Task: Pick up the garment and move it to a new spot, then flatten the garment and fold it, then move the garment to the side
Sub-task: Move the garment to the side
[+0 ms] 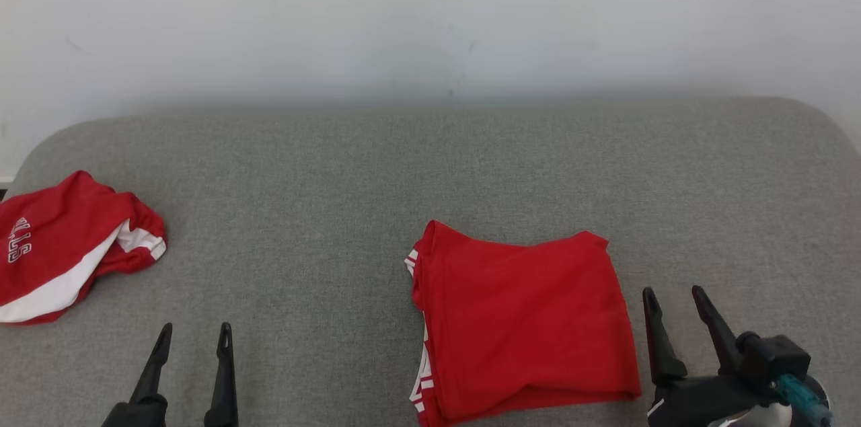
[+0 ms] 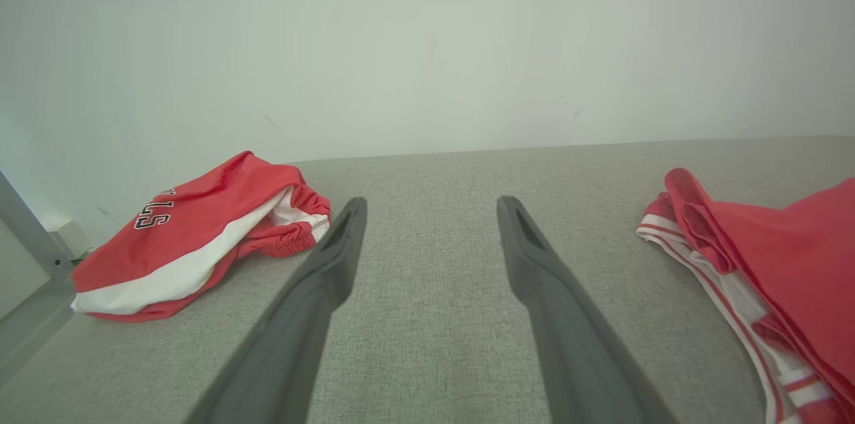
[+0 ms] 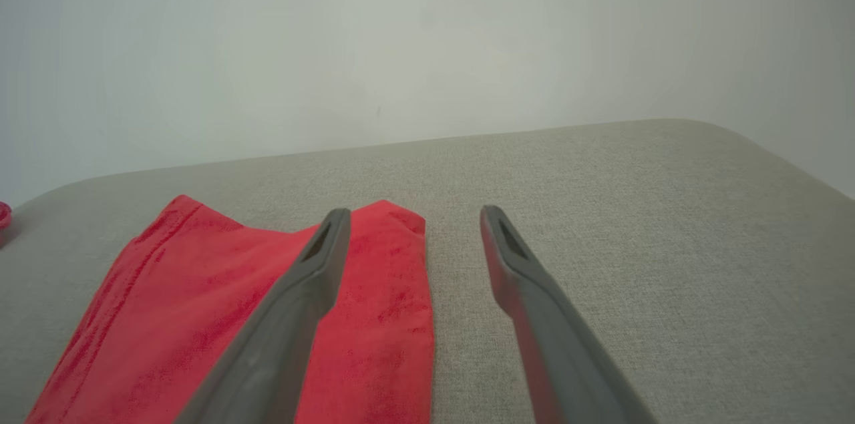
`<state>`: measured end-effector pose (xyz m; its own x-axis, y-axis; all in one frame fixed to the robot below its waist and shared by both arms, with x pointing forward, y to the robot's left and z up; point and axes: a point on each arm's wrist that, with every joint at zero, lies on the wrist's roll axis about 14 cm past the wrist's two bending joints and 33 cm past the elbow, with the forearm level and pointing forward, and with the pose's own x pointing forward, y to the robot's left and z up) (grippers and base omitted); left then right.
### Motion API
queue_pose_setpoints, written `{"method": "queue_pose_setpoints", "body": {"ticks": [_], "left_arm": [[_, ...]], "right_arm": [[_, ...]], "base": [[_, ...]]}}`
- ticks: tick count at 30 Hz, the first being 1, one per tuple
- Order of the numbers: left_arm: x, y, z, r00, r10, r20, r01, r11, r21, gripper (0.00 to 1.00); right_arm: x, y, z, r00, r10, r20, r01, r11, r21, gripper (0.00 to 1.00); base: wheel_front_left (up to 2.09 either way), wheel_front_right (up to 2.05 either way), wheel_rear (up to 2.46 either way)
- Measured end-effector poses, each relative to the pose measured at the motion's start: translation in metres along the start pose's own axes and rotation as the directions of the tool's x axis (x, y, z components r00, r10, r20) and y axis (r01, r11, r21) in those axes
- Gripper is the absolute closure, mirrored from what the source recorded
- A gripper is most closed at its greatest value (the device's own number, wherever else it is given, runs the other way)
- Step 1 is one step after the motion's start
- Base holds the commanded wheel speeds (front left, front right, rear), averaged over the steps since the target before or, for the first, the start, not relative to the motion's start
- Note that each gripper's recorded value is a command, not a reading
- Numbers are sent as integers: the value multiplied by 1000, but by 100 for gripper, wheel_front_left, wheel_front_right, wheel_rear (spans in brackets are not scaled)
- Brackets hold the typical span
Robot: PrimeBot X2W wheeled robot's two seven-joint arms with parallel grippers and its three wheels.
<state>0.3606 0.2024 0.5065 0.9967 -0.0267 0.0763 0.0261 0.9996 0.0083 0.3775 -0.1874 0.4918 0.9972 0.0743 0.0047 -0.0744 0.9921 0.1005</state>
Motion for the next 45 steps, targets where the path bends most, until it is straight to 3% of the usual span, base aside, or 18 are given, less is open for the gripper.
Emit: {"method": "queue_pose_setpoints", "body": {"ticks": [11,23,24,25,26,31,38,45], "left_arm": [[20,2,-8,1000,13,-18,-13,1000,-10,0],[14,17,-17,997,59,-51,-60,998,-3,0],[14,17,-17,997,58,-50,-58,998,-4,0],[15,16,-17,997,57,-49,-57,998,-5,0],[16,15,-17,997,54,-47,-55,998,-6,0],[22,9,-17,998,35,-45,-36,999,-14,0],[36,-5,-22,999,-12,-50,11,1000,-24,0],[64,-19,-22,998,-64,-25,64,998,-20,0]], "right_arm": [[53,-6,-58,962,31,-270,-32,999,4,0],[50,14,-114,895,83,-439,-67,996,51,0],[49,15,-116,892,84,-444,-65,996,56,7],[48,16,-117,890,87,-447,-67,996,60,85],[49,17,-117,890,90,-447,-67,996,66,100],[55,18,-110,903,99,-419,-79,995,67,100],[99,-1,-67,941,103,-323,-121,992,-38,100],[145,-50,-25,966,51,-252,-98,979,-180,100]], "base": [[0,0,0],[0,0,0],[0,0,0],[0,0,0],[0,0,0],[0,0,0],[0,0,0],[0,0,0]]}}
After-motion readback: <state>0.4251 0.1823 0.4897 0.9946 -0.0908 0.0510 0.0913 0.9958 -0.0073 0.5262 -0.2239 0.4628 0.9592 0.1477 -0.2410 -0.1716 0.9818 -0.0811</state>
